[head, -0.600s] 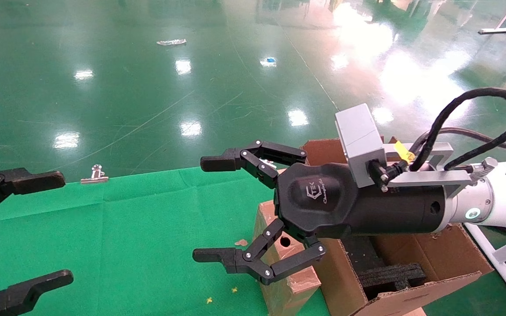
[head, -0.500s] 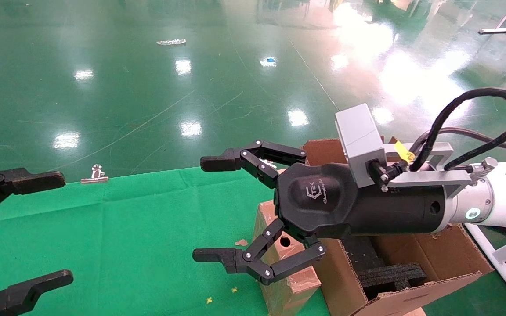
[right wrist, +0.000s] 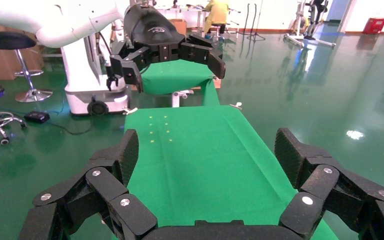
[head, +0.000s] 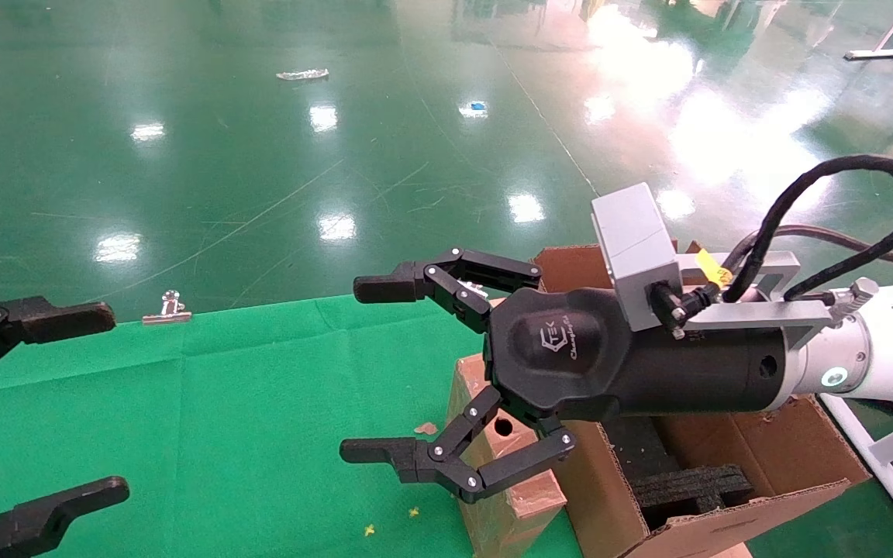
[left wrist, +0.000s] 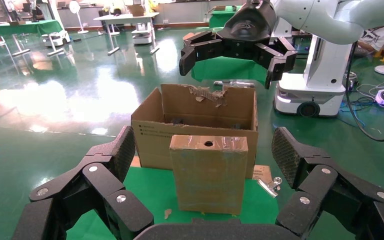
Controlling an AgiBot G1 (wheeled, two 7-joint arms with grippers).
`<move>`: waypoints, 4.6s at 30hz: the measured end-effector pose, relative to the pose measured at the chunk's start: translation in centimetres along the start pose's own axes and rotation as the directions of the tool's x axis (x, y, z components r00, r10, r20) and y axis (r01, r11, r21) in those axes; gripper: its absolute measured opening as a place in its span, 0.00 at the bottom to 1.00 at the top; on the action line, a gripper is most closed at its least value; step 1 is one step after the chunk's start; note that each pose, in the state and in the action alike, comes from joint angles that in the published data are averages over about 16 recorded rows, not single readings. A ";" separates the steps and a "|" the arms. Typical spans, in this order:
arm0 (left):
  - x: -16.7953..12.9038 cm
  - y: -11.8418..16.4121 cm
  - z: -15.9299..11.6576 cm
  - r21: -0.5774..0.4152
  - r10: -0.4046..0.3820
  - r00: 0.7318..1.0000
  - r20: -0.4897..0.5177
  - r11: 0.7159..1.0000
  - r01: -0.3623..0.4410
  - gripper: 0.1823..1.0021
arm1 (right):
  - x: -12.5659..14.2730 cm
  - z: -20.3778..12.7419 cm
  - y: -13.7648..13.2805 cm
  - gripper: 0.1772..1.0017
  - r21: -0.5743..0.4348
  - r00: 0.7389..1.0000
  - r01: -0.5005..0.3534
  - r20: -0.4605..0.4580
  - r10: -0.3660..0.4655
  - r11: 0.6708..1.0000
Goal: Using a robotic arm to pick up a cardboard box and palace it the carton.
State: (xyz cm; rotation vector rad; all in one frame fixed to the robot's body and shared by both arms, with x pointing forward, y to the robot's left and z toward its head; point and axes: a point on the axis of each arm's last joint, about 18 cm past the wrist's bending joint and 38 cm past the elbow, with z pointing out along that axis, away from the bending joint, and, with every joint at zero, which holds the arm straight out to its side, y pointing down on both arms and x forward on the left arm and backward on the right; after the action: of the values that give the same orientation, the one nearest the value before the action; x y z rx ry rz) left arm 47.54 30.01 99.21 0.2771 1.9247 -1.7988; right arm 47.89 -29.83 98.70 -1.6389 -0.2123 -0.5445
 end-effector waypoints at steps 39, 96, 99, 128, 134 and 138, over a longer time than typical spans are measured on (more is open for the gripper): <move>0.0 0.0 0.0 0.000 0.000 1.000 0.000 1.000 0.000 1.00 | 5.1 4.4 -0.2 1.00 -0.732 0.947 0.320 0.270 -0.175 0.601; 0.0 0.0 0.0 0.000 0.000 1.000 0.000 1.000 0.000 1.00 | 7.8 5.3 2.7 1.00 -0.698 0.702 -0.704 -0.653 0.285 0.134; 0.0 0.0 0.0 0.000 0.000 1.000 0.000 1.000 0.000 1.00 | 7.8 5.5 3.1 1.00 -0.696 0.699 -0.707 -0.659 0.279 0.127; 0.0 0.0 0.0 0.000 0.000 1.000 0.000 1.000 0.000 0.72 | 7.2 5.2 4.6 0.60 -0.694 0.700 -0.710 -0.676 0.232 0.121; 0.0 0.0 0.0 0.000 0.000 1.000 0.000 1.000 0.000 0.57 | 7.9 4.6 3.0 0.43 -0.682 0.716 -0.698 -0.654 0.245 0.221; 0.0 0.0 0.0 0.000 0.000 1.000 0.000 1.000 0.000 0.45 | 9.1 3.4 0.5 0.34 -0.649 0.733 -0.678 -0.636 0.243 0.346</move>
State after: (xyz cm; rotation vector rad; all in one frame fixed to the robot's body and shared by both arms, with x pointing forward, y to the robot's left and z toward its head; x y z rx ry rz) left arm 47.54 30.01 99.21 0.2773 1.9248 -1.7989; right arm 56.80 -28.20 102.30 -2.3479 1.0810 -0.5626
